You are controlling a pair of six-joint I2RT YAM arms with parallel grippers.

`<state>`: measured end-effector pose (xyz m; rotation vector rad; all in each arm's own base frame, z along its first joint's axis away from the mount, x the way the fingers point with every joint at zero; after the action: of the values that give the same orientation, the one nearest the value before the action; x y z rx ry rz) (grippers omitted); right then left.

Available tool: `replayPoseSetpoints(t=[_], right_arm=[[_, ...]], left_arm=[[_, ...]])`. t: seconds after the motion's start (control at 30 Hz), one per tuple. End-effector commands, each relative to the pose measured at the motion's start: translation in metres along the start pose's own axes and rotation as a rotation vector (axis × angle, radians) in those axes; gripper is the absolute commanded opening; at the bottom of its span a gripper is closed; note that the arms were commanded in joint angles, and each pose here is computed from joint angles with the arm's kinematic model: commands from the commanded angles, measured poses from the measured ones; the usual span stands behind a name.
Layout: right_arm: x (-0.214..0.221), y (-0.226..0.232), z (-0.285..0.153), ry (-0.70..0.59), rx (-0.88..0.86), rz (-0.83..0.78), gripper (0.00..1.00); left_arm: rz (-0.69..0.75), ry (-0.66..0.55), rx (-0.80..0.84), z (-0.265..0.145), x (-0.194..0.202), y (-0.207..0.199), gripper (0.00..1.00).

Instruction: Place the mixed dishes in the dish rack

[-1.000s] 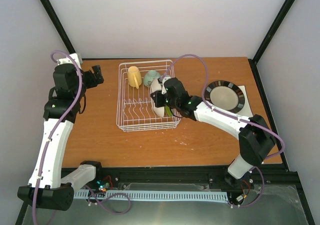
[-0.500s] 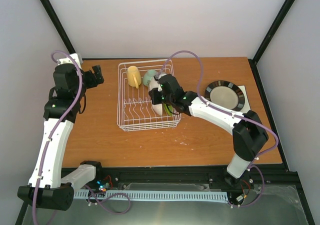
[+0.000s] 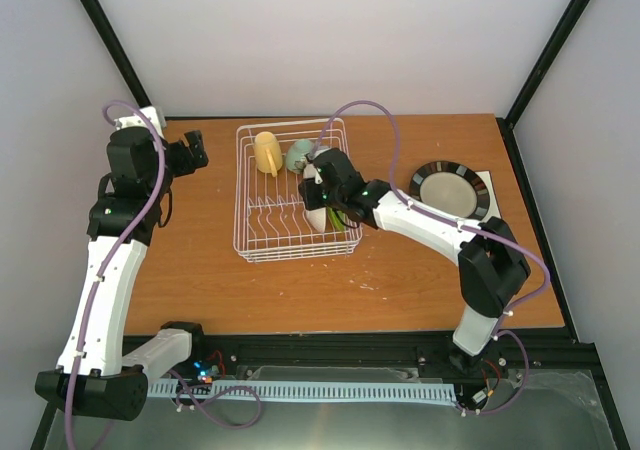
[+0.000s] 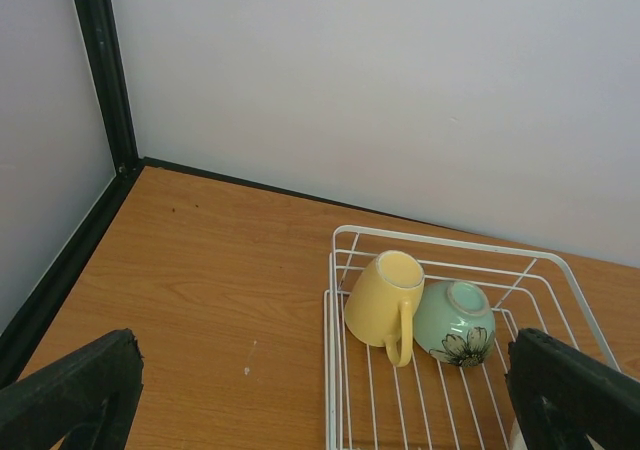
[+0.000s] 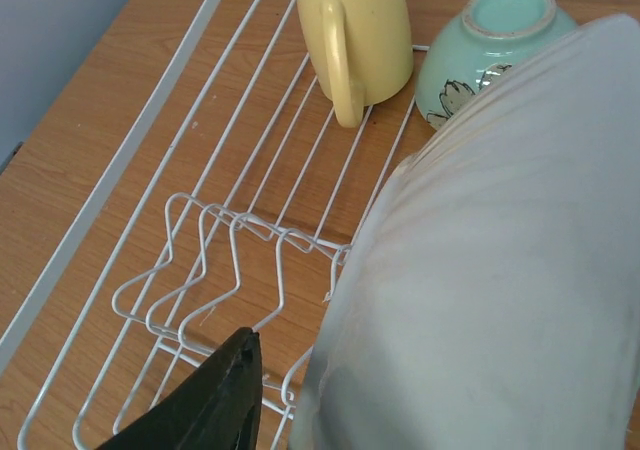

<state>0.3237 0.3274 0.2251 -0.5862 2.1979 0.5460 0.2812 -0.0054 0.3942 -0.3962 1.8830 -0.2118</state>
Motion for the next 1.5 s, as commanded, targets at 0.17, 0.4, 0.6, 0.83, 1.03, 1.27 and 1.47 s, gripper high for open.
replayPoseSetpoints(t=[0.17, 0.4, 0.6, 0.83, 1.03, 1.27, 1.47], right_arm=[[-0.020, 0.021, -0.004, -0.080, -0.130, -0.048, 0.44], [-0.016, 0.030, 0.002, -0.031, -0.203, -0.107, 0.45], [-0.001, 0.017, 0.007, 0.061, -0.112, -0.178, 0.44], [0.007, 0.008, 0.010, 0.133, -0.040, -0.261, 0.46], [0.000, 0.009, -0.001, 0.050, -0.065, -0.255, 0.54], [-0.022, 0.012, -0.031, -0.115, -0.155, -0.224, 0.67], [-0.039, 0.008, -0.069, -0.216, -0.132, -0.226, 0.68]], left_arm=[[0.018, -0.035, 0.015, 0.001, -0.008, -0.002, 1.00], [0.024, -0.034, 0.010, 0.000, -0.008, -0.001, 1.00], [0.027, -0.033, 0.011, -0.001, -0.007, -0.001, 1.00], [0.029, -0.024, 0.008, 0.002, -0.006, -0.001, 1.00], [0.028, -0.032, 0.002, 0.001, -0.009, -0.001, 1.00], [0.016, -0.048, 0.001, 0.000, -0.011, 0.000, 1.00], [0.013, -0.065, 0.001, -0.003, -0.015, -0.001, 1.00]])
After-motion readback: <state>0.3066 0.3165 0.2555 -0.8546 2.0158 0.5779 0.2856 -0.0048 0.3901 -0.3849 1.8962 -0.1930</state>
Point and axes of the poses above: each gripper's point midway between its finger pads, its own z axis out along the fingers, its own y axis along the line the jaws close on, x = y × z, the point moved 6 cm from there along -z, back along the fingers, and after that the axes turned 8 degrees about -z, right-handed, at the moved point
